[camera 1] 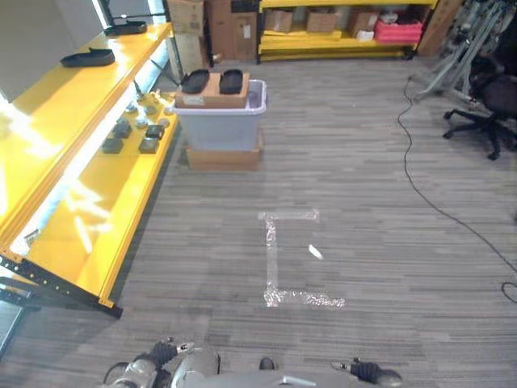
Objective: Move parts from the plastic box to the shelf.
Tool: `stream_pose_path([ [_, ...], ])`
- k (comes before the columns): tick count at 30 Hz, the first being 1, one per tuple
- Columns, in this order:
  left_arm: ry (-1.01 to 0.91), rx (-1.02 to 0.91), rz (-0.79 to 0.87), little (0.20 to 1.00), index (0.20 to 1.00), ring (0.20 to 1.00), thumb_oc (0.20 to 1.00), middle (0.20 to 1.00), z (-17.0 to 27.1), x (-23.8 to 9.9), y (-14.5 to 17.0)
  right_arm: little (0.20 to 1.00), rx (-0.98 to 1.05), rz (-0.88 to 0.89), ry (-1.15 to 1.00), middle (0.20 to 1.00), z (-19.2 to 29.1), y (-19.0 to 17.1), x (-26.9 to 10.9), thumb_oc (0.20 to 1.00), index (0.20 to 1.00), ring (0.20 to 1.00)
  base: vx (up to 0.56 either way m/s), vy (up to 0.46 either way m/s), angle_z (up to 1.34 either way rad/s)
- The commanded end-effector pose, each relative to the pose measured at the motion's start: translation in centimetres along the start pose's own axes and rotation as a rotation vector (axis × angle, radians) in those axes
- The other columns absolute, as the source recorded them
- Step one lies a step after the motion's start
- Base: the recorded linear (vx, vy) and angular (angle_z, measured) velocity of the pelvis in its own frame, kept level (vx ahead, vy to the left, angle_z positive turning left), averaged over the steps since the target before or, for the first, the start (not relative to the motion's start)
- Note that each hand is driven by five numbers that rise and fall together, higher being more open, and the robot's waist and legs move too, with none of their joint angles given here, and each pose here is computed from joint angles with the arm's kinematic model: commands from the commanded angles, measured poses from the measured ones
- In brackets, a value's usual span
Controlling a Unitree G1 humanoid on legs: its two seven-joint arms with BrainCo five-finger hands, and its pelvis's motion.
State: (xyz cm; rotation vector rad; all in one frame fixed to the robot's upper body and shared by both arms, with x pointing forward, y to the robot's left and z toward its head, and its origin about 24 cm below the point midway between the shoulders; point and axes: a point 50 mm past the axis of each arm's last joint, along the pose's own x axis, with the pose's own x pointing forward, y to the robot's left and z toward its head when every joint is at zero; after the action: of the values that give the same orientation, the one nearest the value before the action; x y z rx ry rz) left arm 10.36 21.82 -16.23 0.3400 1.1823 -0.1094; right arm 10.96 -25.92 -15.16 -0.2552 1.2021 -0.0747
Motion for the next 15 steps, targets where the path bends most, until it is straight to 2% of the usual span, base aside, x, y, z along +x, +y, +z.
stream_pose_path([
  [1, -0.028, 0.055, 0.005, 1.000, 1.000, 1.000, 1.000, 1.000, 1.7, 0.3, 0.2, 1.000, -0.022, -0.044, 0.003, 1.000, -0.1, -1.5, -0.1, 1.000, 1.000, 1.000, 0.37, 0.036, -0.05],
  [8, 0.120, 0.047, 0.013, 1.000, 1.000, 1.000, 1.000, 1.000, -2.9, -0.5, 0.8, 1.000, -0.048, 0.013, -0.031, 1.000, 1.0, 0.3, 0.1, 1.000, 1.000, 1.000, 0.44, 0.093, -0.39],
  [11, 0.129, 0.029, 0.030, 1.000, 1.000, 1.000, 1.000, 1.000, -3.2, -0.6, 1.3, 1.000, -0.056, 0.029, -0.020, 1.000, 0.6, 0.9, 0.1, 1.000, 1.000, 1.000, 0.38, 0.180, -0.29],
  [12, 0.109, -0.027, 0.068, 1.000, 1.000, 1.000, 1.000, 1.000, -2.6, -0.6, 2.2, 1.000, -0.065, 0.079, -0.016, 1.000, 0.4, 2.5, 0.1, 1.000, 1.000, 1.000, 0.37, 0.194, 0.02],
  [15, 0.076, -0.022, 0.085, 1.000, 1.000, 1.000, 1.000, 1.000, -1.5, -0.4, 2.8, 1.000, -0.083, 0.082, -0.023, 1.000, 0.7, 2.7, 0.2, 1.000, 1.000, 1.000, 0.28, 0.163, -0.03],
])
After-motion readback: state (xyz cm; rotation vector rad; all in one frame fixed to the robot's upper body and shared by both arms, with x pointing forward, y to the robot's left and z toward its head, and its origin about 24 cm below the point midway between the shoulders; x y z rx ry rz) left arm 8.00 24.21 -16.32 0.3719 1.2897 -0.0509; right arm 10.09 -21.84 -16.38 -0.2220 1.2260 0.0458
